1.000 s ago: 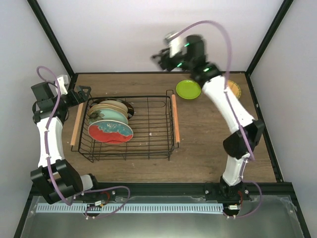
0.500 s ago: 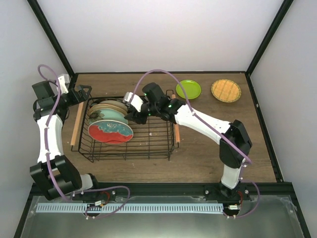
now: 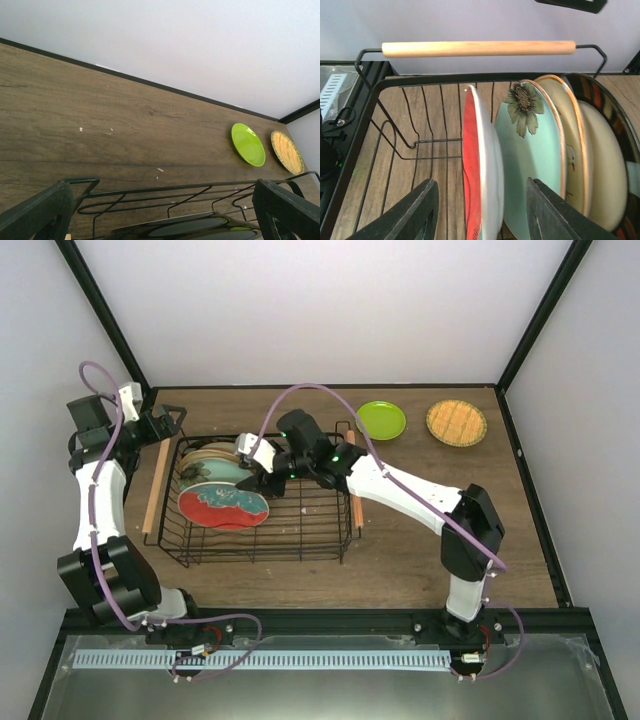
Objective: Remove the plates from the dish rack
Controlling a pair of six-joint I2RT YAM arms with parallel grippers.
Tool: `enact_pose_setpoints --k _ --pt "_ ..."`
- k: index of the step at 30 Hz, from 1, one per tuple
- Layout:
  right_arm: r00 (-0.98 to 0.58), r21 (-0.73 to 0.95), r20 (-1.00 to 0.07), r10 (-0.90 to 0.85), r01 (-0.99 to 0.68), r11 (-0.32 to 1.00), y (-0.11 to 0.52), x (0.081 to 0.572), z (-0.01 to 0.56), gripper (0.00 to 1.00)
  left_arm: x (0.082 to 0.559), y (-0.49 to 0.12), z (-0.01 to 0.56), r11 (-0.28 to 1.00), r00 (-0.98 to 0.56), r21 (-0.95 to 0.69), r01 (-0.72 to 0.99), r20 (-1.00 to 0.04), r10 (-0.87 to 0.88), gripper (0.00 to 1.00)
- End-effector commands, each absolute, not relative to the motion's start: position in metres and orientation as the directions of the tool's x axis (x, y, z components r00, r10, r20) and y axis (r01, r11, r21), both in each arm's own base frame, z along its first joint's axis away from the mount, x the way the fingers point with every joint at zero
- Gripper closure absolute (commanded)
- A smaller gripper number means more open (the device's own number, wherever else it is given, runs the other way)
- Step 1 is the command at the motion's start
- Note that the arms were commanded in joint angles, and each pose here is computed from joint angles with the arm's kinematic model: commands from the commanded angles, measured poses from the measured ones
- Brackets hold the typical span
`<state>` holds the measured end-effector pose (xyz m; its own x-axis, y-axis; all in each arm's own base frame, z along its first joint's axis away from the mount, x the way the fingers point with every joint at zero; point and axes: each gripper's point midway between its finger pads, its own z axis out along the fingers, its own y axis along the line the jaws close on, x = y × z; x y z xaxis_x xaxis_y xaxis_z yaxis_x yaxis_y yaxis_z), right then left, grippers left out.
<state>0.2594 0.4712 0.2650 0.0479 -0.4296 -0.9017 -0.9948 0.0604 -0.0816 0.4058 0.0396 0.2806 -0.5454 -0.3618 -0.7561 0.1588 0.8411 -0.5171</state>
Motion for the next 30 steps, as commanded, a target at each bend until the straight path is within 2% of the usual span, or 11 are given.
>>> enact_pose_setpoints --k 1,17,20,24,30 --pt "0.09 -0.104 -0.907 -0.411 -0.994 0.013 0.492 0.249 0.267 0.51 0.411 0.035 0.295 0.842 -0.516 -0.495 0.212 -0.789 -0.334 0.0" --pt "0.141 -0.2 -0.874 -0.465 -0.977 0.079 0.526 0.268 0.225 0.57 0.407 0.032 0.29 0.839 -0.524 -0.499 0.215 -0.784 -0.332 0.0" --pt "0.156 -0.228 -0.859 -0.488 -0.969 0.091 0.528 0.269 0.217 0.65 0.406 0.032 0.291 0.839 -0.522 -0.499 0.217 -0.786 -0.332 0.0" --pt "0.186 -0.3 -0.828 -0.528 -0.944 0.137 0.53 0.275 0.21 0.81 0.406 0.031 0.29 0.837 -0.524 -0.501 0.218 -0.784 -0.333 0.0" --pt "0.275 -0.414 -0.811 -0.516 -0.893 0.175 0.529 0.275 0.231 0.97 0.404 0.03 0.287 0.836 -0.528 -0.502 0.221 -0.782 -0.33 0.0"
